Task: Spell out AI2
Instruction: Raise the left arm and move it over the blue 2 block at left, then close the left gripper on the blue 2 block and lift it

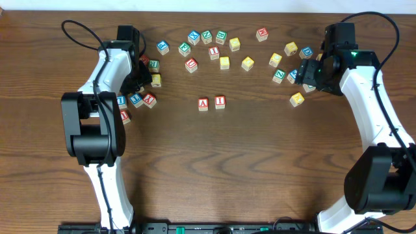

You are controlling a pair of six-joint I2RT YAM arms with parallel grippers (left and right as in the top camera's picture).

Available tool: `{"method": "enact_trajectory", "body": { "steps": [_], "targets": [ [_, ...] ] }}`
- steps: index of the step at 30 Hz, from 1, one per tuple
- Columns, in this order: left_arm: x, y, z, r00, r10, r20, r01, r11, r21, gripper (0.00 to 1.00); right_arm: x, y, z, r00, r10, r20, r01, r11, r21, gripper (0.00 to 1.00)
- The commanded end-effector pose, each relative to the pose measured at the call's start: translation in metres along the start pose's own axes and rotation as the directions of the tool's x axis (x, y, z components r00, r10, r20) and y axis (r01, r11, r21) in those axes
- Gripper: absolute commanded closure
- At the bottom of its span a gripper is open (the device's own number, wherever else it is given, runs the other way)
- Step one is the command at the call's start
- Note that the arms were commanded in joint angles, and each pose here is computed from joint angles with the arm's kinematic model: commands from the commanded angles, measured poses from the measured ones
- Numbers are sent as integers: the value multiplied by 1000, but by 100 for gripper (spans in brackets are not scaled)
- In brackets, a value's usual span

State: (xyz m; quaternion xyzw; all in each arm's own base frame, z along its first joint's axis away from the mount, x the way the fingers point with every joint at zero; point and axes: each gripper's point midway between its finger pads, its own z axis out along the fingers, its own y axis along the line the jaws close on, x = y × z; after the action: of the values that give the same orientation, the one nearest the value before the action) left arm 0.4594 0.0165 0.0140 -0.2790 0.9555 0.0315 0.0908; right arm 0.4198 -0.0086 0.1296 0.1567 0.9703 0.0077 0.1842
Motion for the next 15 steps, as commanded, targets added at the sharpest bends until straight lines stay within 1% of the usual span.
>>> {"method": "enact_trajectory", "body": {
  "steps": [1, 3, 5, 7, 12, 13, 14, 15],
  "targets": [
    [3, -1, 6, 1000, -9, -16, 9, 1000, -4, 44, -4, -4, -6, 1000, -2, 21, 2, 1000, 5, 14],
    [5, -2, 9, 1000, -8, -25, 8, 1000, -1, 49, -4, -4, -6, 1000, -2, 21, 2, 1000, 5, 14],
    [6, -3, 9, 999, -8, -32, 8, 1000, 7, 57, -3, -4, -6, 1000, -2, 21, 2, 1000, 5, 14],
    [6, -3, 9, 999, -8, -31, 8, 1000, 8, 61, -3, -4, -6, 1000, -2, 21, 2, 1000, 5, 14],
    [5, -3, 9, 1000, -8, -29, 8, 1000, 8, 62, -4, -4, -6, 1000, -2, 21, 2, 1000, 5, 14],
    [5, -4, 8, 1000, -8, -28, 8, 1000, 9, 63, -4, -4, -6, 1000, -2, 21, 2, 1000, 6, 14],
    [4, -4, 7, 1000, -8, -25, 9, 1000, 10, 66, -4, -4, -6, 1000, -2, 21, 2, 1000, 6, 13],
    [4, -4, 5, 1000, -9, -21, 9, 1000, 13, 66, -4, -4, -6, 1000, -2, 21, 2, 1000, 6, 14]
  ]
}}
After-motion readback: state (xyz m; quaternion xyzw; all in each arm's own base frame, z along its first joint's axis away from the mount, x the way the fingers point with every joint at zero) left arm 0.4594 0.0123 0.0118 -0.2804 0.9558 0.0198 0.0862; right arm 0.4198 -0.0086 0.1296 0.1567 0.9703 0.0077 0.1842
